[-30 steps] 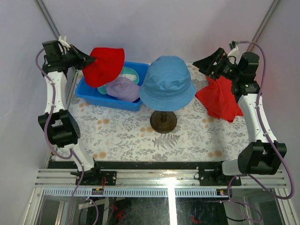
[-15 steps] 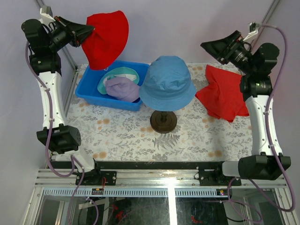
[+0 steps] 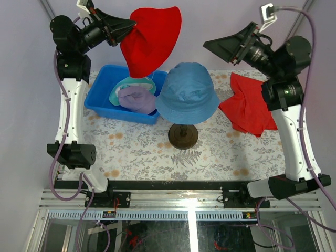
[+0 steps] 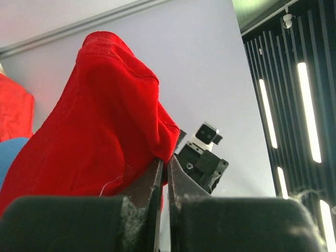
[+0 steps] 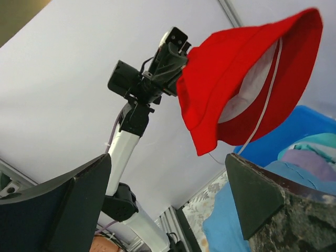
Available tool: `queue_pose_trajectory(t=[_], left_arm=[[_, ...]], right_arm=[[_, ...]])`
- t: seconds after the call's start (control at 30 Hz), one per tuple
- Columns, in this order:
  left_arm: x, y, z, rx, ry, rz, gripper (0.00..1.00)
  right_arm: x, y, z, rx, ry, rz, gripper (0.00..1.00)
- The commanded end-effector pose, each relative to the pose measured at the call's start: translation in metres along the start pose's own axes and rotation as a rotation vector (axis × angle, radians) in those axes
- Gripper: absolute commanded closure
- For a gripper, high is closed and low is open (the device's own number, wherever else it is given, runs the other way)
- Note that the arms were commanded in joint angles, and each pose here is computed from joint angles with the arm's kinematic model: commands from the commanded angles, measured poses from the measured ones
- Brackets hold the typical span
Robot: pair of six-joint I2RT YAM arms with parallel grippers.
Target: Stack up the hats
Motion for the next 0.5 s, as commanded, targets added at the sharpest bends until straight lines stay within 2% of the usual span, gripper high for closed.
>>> queue_pose_trajectory(t=[0.0,0.17,0.47], left_arm=[[0.005,-0.02,0.006,0.076,0.001,0.017,1.0],[0.011,-0.027,0.006,0.099,0.009,0.006,1.0],[0.017,-0.029,0.009,0.119,0.017,-0.007,1.0]], right_arm=[[0.009,-0.011,0.02,0.038,0.026,0.0,0.04],[0.019,-0.024,0.041,0.081,0.053,-0.031,0.04],[0.038,-0.022,0.07,0.06,0.074,-0.05,0.04]])
Point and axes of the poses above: each gripper's point midway between its finger pads, its own z axis out along the fingers, its own y axis along the line the jaws close on, x = y × z, the point moved 10 cm from there along -z, back along the fingers, and after that the axes turned 12 degrees about z, right-handed, at the moved point
